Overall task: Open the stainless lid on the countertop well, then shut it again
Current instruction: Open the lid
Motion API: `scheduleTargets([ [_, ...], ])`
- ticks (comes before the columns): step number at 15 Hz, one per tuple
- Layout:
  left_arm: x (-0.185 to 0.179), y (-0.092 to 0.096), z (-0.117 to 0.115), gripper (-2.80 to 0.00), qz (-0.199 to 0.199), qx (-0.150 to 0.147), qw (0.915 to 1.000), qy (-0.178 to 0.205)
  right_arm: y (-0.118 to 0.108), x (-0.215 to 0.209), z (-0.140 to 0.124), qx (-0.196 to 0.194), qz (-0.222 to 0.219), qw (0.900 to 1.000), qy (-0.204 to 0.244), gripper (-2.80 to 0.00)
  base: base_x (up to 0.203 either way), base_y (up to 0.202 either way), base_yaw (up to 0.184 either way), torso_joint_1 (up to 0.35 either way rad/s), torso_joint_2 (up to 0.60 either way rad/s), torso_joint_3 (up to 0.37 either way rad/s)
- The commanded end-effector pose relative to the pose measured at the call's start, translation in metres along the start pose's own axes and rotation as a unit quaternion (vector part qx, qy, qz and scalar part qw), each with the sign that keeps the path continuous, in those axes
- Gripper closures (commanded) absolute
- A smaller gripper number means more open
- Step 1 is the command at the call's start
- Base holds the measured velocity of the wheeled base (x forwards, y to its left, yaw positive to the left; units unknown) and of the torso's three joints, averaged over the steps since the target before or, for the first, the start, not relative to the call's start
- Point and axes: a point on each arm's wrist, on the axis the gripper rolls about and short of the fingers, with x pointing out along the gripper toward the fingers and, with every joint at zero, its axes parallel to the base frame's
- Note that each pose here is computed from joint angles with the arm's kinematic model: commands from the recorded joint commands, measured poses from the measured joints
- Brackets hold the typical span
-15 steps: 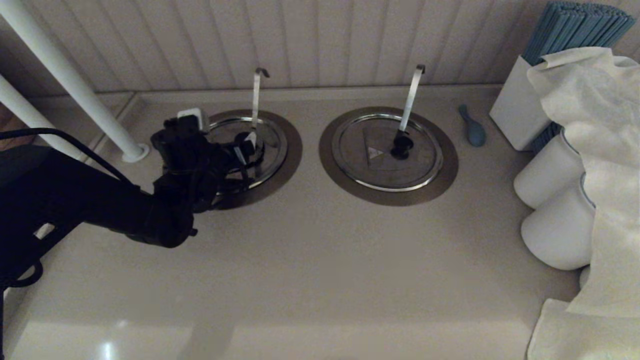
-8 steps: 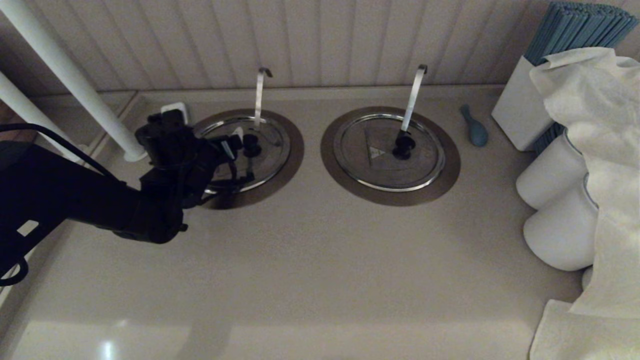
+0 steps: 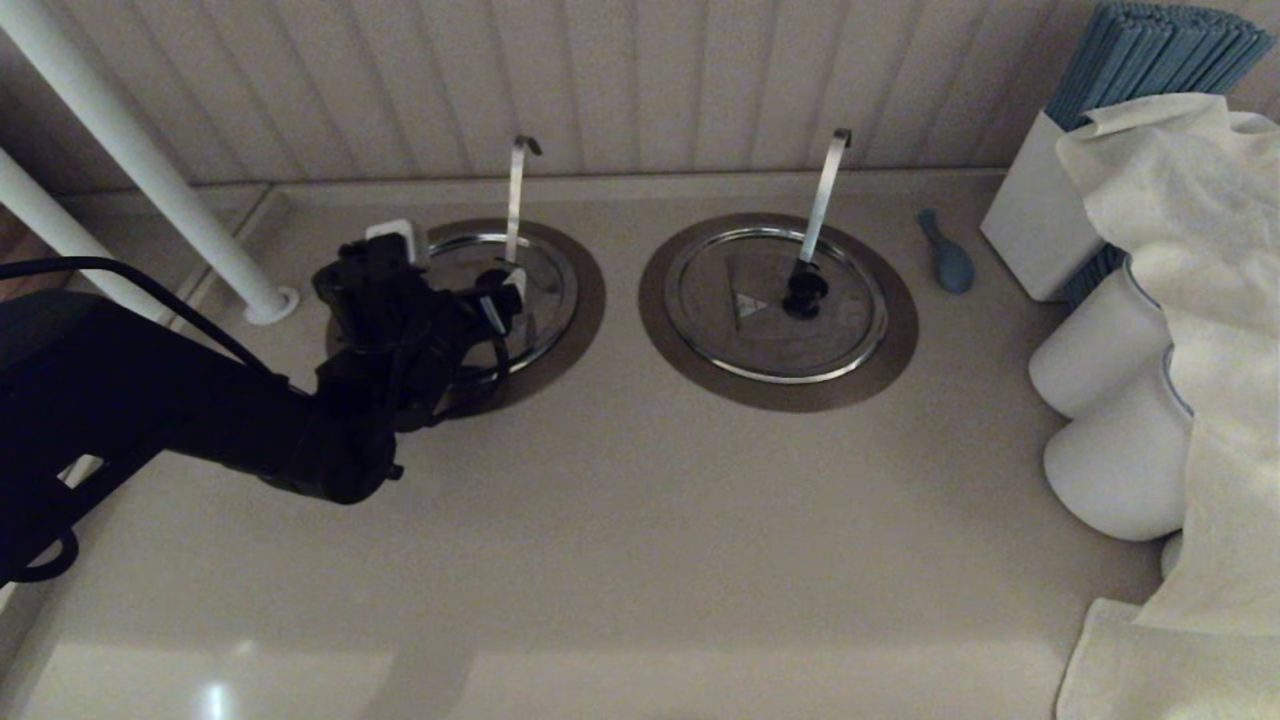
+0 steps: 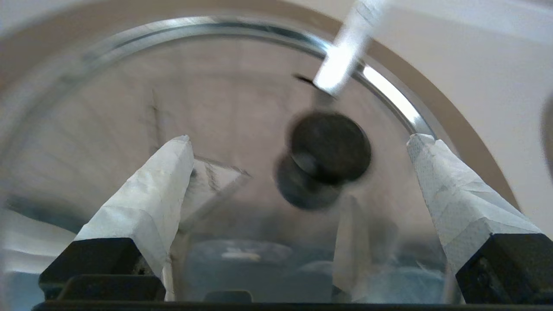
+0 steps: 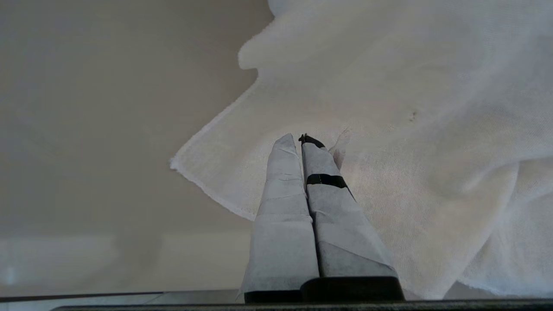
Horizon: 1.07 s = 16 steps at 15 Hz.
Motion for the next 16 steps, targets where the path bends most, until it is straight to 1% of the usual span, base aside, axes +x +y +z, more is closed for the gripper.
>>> scheduleTargets([
  [1,-0.002,-0.002,-0.003,-2.8,-0.008,-0.002,1.0,0.004,0.0,0.0,0.0,0.0,0.0,1.0,0.001,0.0,0.0,0.0,0.0,0.0,0.0,0.0],
  [2,-0.002,-0.003,-0.007,-2.8,-0.01,0.0,0.9999,0.01,0.0,0.0,0.0,0.0,0.0,1.0,0.001,0.0,0.0,0.0,0.0,0.0,0.0,0.0],
  [4,0.003,-0.002,-0.023,-2.8,-0.007,0.011,0.9995,0.027,0.0,0.0,0.0,0.0,0.0,1.0,0.001,0.0,0.0,0.0,0.0,0.0,0.0,0.0],
  [6,0.007,0.001,-0.035,-2.8,-0.003,0.036,0.9986,0.038,0.0,0.0,0.0,0.0,0.0,1.0,0.001,0.0,0.0,0.0,0.0,0.0,0.0,0.0],
  [7,0.007,0.001,-0.037,-2.8,-0.001,0.044,0.9982,0.04,0.0,0.0,0.0,0.0,0.0,1.0,0.001,0.0,0.0,0.0,0.0,0.0,0.0,0.0],
  [9,0.007,0.001,-0.036,-2.8,-0.001,0.045,0.9983,0.039,0.0,0.0,0.0,0.0,0.0,1.0,0.001,0.0,0.0,0.0,0.0,0.0,0.0,0.0],
  [11,0.011,0.002,-0.029,-2.8,0.007,0.041,0.9988,0.024,0.0,0.0,0.0,0.0,0.0,1.0,0.001,0.0,0.0,0.0,0.0,0.0,0.0,0.0],
  [13,0.015,0.007,-0.021,-2.8,0.024,0.038,0.9989,0.009,0.0,0.0,0.0,0.0,0.0,1.0,0.001,0.0,0.0,0.0,0.0,0.0,0.0,0.0],
  [16,0.015,0.014,-0.007,-2.8,0.033,0.035,0.9988,-0.008,0.0,0.0,0.0,0.0,0.0,1.0,0.001,0.0,0.0,0.0,0.0,0.0,0.0,0.0],
])
